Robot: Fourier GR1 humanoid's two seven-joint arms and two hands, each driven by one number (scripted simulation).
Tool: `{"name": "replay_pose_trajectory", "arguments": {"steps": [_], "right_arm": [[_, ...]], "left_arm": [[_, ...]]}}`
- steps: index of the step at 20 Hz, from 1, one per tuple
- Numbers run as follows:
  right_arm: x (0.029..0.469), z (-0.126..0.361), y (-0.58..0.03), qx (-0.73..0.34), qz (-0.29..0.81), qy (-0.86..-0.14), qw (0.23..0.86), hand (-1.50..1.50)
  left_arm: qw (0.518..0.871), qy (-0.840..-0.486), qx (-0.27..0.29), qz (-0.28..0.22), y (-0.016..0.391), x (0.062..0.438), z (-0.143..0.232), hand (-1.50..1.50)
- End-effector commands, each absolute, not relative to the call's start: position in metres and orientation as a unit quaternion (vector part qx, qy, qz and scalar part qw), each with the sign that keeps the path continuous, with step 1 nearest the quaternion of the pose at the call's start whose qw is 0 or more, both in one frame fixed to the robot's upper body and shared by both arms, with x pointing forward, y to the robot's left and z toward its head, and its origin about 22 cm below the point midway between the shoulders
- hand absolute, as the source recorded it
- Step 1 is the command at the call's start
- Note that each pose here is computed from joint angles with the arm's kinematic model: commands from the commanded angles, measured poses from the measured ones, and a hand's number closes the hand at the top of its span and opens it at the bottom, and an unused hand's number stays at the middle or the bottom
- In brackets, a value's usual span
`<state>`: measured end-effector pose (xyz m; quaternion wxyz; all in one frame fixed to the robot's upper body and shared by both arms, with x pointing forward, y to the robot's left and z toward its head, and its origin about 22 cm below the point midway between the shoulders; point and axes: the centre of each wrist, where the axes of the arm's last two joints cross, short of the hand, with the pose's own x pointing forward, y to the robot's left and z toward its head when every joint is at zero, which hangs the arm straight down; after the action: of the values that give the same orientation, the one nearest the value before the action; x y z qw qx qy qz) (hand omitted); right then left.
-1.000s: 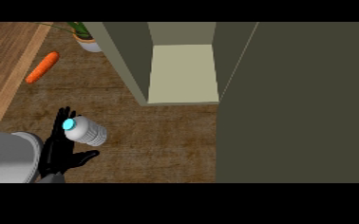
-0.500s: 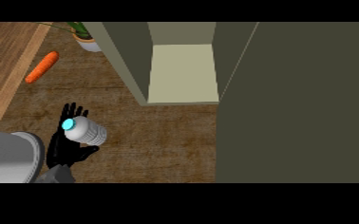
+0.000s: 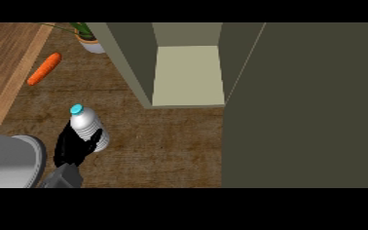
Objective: Pick up the bottled water, place it into the cabinet and close the cabinet
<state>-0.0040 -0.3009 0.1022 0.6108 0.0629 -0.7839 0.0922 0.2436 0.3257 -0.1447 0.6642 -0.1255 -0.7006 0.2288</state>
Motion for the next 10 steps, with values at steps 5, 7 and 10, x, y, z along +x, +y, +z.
{"name": "replay_pose_trajectory", "arguments": {"steps": [5,7,10], "right_arm": [[-0.002,0.135,-0.29,0.07,0.099,-0.81,0.574,-1.5],[0.0,0.142,-0.286,0.073,0.103,-0.816,0.564,-1.5],[0.002,0.126,-0.293,0.079,0.095,-0.81,0.573,-1.5]], "left_arm": [[0.61,-0.75,-0.121,0.224,0.312,0.259,-0.135,1.5],[0.606,-0.76,-0.111,0.207,0.295,0.255,-0.142,1.5],[0.596,-0.773,-0.108,0.19,0.247,0.265,-0.142,1.5]]}}
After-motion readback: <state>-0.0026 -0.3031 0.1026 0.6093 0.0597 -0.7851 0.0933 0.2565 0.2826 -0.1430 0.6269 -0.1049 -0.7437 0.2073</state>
